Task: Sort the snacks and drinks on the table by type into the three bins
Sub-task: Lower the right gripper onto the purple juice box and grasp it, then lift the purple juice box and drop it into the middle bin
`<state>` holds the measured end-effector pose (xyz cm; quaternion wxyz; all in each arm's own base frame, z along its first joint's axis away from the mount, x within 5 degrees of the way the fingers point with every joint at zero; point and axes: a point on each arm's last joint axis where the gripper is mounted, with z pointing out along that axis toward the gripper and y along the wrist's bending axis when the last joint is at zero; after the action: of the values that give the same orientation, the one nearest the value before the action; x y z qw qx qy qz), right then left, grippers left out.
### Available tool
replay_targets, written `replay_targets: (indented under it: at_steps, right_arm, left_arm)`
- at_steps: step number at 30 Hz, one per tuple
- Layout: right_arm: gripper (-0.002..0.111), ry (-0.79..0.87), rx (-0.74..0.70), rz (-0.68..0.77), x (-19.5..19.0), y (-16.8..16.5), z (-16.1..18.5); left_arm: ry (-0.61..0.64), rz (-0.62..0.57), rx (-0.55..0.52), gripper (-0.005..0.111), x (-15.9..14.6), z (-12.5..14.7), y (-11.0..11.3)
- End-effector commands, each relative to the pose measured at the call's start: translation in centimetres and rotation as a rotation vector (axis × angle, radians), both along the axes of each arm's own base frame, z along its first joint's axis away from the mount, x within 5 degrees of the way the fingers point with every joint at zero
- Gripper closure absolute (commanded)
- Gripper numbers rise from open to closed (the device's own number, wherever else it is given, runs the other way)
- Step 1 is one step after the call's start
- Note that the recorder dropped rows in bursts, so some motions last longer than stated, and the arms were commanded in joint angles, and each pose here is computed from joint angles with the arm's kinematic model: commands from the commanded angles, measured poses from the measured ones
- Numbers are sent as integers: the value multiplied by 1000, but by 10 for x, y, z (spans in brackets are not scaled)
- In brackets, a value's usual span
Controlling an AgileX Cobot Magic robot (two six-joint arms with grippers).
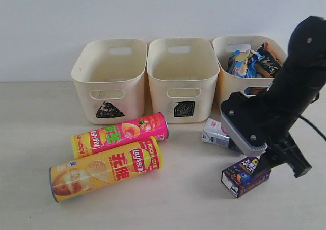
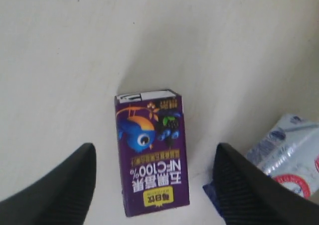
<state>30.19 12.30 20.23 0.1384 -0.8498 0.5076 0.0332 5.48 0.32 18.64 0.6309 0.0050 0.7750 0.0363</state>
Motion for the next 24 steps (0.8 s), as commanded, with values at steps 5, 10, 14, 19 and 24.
replay_targets:
  at_steps: [5,10,14,19,24]
  right_arm:
    - [47,-1,-72,4,5,6,-20]
    - [47,20,-100,13,10,6,-37]
    - [47,-9,-100,5,16,7,-48]
    - [31,-13,-100,-11,19,9,-56]
    - [30,10,-112,-10,20,9,-68]
  left_arm:
    - [-11,-1,-3,102,0,2,0]
    - [-11,-1,-3,102,0,2,0]
    - [-11,-1,-3,102,0,2,0]
    - [-13,-2,-2,102,0,2,0]
    - [-13,-2,-2,102,0,2,0]
